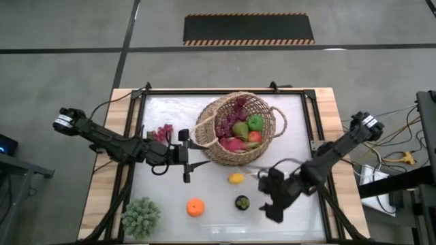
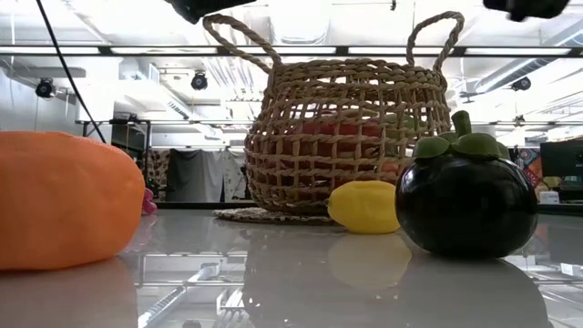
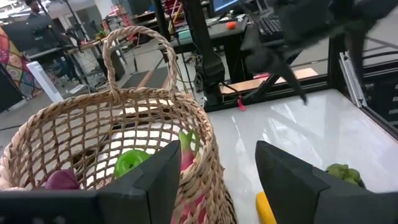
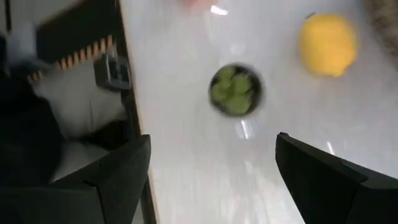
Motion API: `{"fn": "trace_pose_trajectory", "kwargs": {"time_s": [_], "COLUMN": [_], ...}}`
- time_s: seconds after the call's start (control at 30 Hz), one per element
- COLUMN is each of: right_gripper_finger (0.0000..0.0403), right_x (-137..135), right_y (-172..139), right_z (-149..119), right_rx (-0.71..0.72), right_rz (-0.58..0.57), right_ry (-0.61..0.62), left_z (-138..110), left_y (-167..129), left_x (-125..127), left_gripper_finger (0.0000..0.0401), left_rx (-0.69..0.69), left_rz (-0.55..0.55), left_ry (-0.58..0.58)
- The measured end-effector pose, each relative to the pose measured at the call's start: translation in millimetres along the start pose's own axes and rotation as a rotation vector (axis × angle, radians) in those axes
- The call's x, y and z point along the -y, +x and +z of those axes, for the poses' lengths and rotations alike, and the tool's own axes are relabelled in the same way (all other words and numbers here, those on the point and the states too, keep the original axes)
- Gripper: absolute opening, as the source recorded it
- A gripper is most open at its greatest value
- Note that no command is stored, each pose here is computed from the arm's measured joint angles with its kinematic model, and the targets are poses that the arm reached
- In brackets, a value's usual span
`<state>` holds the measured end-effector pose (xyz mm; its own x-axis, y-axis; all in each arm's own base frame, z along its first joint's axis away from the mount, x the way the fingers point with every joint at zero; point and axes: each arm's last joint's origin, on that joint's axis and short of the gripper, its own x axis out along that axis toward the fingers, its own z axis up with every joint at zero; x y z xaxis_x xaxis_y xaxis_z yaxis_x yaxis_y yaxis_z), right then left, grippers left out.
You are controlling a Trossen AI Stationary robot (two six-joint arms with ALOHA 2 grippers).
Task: Build produce basket
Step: Put the purple mangosteen into the brown basket
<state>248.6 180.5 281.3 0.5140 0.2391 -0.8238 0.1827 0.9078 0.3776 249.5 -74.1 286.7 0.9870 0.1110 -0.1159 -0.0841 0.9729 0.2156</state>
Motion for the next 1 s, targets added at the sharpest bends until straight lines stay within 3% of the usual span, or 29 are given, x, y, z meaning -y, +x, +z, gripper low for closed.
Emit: {"fn": "trace_pose_trajectory", "kwargs": {"time_s": [0.17, 0.53, 1.0], "right_gripper_finger": [0.0327, 0.0327, 0.0327], "right_x": [-12.9, -12.2, 15.6], "right_y": [28.1, 72.7, 116.3], "right_z": [-7.3, -34.4, -58.2], "right_rx": [-0.05, 0.12, 0.283], "right_rz": [-0.047, -0.338, -0.217], "right_ry": [-0.107, -0.323, -0.299], "left_z": [0.0, -0.1, 2.2], "left_y": [0.0, 0.1, 0.2], "left_x": [0.0, 0.0, -0.5], "left_gripper_finger": [0.019, 0.019, 0.019], "left_rx": [0.0, 0.0, 0.023], "left_rz": [0.0, 0.0, 0.005], "left_ry": [0.0, 0.009, 0.024]}}
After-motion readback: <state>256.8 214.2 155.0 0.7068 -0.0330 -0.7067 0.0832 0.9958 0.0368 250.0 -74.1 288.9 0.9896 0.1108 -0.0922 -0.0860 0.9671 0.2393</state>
